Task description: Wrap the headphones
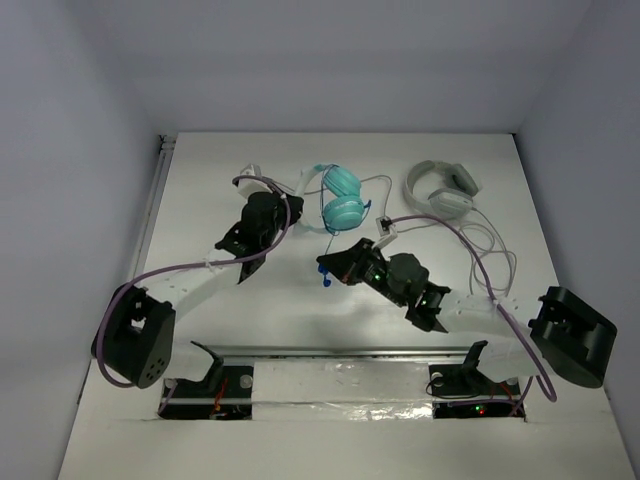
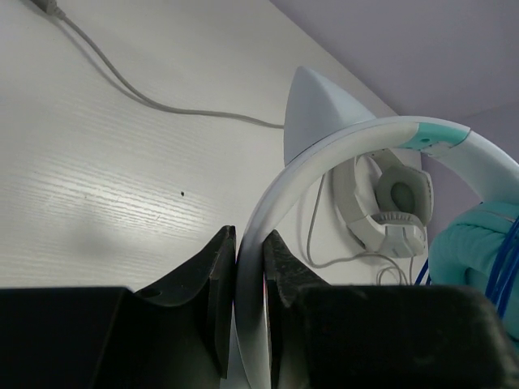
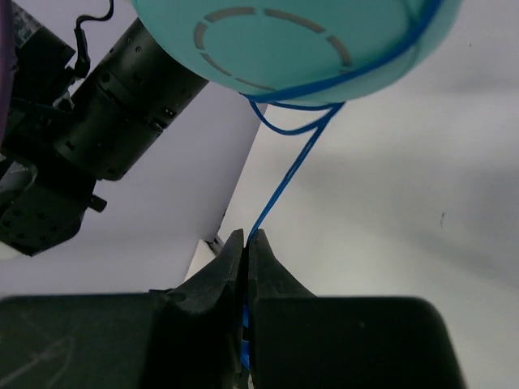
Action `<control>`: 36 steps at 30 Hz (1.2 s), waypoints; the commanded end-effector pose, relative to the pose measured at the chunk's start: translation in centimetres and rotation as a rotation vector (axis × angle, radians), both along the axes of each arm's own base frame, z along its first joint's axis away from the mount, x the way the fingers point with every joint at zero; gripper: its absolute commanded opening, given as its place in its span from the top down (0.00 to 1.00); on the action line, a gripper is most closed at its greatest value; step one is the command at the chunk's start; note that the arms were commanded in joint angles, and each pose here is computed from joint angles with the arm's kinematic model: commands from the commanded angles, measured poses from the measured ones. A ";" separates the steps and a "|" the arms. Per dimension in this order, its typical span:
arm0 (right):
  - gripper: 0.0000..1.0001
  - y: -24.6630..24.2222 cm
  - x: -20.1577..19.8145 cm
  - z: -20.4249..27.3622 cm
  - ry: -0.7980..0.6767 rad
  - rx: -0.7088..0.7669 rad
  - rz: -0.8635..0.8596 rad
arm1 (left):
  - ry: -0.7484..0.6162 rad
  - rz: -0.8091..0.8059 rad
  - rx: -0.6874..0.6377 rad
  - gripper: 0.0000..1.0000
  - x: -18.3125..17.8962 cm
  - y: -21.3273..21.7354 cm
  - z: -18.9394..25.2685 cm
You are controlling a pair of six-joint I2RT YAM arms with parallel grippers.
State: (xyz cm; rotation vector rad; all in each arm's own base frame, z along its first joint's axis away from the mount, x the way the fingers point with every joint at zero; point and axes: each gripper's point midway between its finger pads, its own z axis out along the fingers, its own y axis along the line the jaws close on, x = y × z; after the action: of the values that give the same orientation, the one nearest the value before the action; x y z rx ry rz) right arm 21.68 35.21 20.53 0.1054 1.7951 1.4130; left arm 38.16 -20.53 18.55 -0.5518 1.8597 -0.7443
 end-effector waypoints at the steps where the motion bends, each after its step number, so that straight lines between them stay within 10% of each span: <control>1: 1.00 1.5 -1.2 4.2 -0.034 0.087 0.048 | -0.241 0.117 -0.124 1.00 1.3 0.6 8.2; 15: 0.98 -1.0 3.9 7.5 0.079 0.377 -0.274 | -0.149 0.011 -0.056 1.00 -4.2 -1.8 2.1; 36: 0.82 -1.6 7.8 -1.5 0.335 0.326 -0.527 | 0.003 -0.058 0.344 1.00 -8.1 -2.9 -4.0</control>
State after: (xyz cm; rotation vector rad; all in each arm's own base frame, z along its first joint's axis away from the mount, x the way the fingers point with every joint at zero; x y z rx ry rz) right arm 27.31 34.46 16.86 0.8215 1.7470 1.3281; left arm 30.94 -19.52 12.17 -0.3722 1.9622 -0.3246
